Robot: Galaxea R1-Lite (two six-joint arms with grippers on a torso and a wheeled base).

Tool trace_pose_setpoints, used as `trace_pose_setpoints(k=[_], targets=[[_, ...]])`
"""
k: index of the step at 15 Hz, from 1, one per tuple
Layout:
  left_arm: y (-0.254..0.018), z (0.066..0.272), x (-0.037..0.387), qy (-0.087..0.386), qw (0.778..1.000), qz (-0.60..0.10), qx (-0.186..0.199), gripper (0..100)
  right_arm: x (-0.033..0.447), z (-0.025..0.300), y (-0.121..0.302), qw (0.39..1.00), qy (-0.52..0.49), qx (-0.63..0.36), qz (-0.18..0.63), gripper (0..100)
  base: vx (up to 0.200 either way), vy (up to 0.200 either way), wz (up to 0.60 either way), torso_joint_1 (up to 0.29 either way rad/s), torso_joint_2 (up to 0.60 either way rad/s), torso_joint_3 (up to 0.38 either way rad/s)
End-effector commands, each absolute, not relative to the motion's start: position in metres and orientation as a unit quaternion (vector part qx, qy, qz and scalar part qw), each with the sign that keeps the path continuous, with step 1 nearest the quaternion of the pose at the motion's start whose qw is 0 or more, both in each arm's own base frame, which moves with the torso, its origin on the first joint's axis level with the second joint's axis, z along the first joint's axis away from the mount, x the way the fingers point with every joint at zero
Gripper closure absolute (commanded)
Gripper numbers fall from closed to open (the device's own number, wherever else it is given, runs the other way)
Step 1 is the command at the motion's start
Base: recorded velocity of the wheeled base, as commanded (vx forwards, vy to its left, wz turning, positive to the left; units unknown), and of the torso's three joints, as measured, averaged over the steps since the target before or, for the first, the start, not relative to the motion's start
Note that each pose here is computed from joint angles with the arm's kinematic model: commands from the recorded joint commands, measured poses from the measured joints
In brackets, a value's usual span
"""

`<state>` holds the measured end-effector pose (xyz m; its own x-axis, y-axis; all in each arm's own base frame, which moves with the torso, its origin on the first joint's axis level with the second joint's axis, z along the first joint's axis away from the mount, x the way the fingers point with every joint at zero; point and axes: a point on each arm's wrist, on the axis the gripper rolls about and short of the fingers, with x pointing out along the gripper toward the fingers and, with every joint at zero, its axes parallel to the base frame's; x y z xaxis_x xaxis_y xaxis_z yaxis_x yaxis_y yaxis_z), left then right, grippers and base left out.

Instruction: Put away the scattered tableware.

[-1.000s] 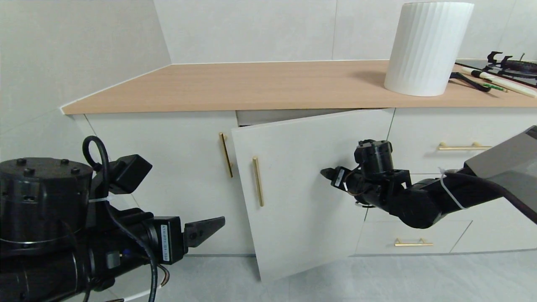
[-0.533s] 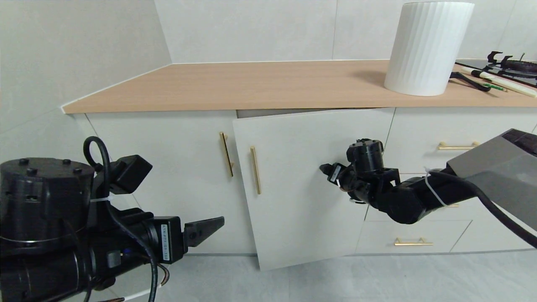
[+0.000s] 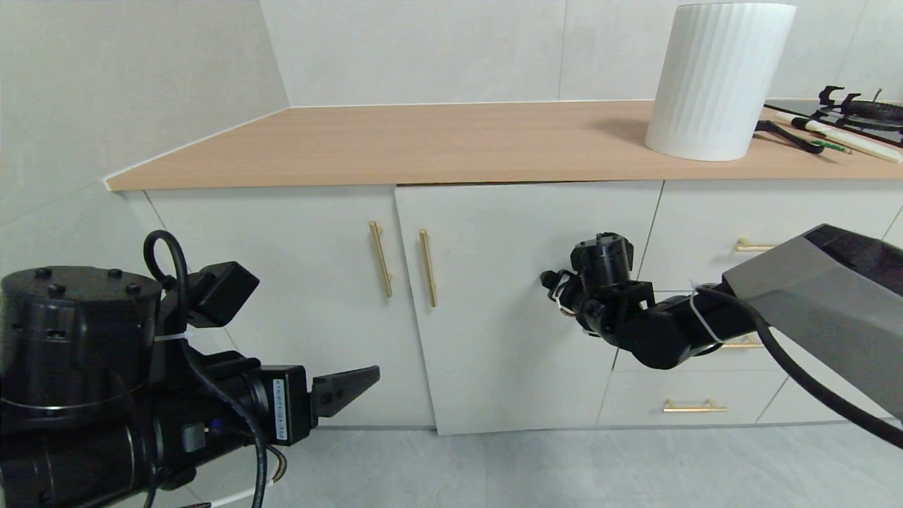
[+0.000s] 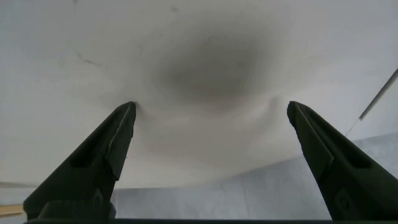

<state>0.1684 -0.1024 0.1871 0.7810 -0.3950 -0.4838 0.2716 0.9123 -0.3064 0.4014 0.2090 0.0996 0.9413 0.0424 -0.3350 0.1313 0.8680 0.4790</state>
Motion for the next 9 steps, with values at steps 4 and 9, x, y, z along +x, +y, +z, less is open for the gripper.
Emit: trace_pose_setpoints(k=[4,9], targets=[[-0.102,0.186,0.168,0.282,0.937,-0.177,-0.11,0,0.413,0.091,0.206,0.953,0.162,0.254,-0.046,0,0.0,0.0,0.0,0.0,0.0,0.0],[-0.102,0.186,0.168,0.282,0.937,-0.177,-0.11,0,0.402,0.102,0.207,0.953,0.159,0.256,-0.038,0,0.0,0.0,0.0,0.0,0.0,0.0]])
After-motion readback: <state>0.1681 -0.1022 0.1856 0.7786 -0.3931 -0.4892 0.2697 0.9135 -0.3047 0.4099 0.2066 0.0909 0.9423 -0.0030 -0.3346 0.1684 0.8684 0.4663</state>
